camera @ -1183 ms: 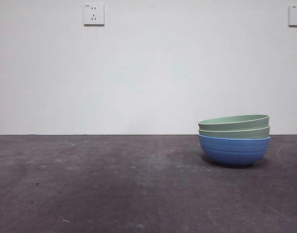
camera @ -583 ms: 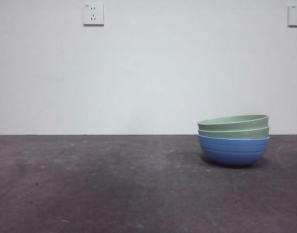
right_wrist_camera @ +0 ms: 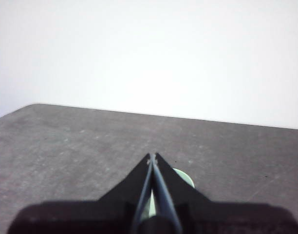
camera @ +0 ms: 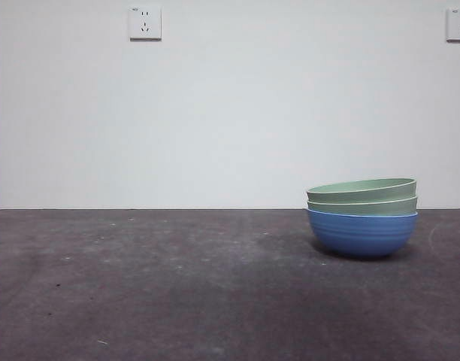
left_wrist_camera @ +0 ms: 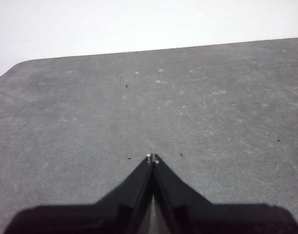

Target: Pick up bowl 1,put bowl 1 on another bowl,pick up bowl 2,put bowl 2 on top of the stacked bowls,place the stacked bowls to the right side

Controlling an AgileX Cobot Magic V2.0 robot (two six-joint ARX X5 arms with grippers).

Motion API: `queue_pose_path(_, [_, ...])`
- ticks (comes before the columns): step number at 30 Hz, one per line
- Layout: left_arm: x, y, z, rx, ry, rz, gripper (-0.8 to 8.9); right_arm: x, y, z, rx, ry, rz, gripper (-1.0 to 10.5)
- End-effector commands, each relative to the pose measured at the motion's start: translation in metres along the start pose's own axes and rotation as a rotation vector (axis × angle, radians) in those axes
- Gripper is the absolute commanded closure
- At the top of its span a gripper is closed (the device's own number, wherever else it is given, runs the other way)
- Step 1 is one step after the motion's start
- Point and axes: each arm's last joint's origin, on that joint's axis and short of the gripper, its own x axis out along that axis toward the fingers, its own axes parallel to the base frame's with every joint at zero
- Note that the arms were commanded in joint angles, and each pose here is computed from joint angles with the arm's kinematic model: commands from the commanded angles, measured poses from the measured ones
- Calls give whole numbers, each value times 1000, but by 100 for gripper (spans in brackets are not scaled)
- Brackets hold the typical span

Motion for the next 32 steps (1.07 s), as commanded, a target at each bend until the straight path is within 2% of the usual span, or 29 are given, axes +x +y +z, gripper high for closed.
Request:
queue_pose_path(1, [1,0,-4,-10,9,5,817,6,0,-36,25,9,11,945])
queue_pose_path(7, [1,0,-4,-10,9,5,817,9,-1,-86,44,67,-14,945])
queue_pose_path(15, [1,0,-4,-10,9,5,817,10,-1,-124,62,116,-29,945])
queue_pose_path(21, [1,0,-4,-10,9,5,817,9,0,-140,91,157,-29,945])
queue_pose_path(32, [1,0,-4,-10,9,5,817,9,1,-139,110,149,-31,945])
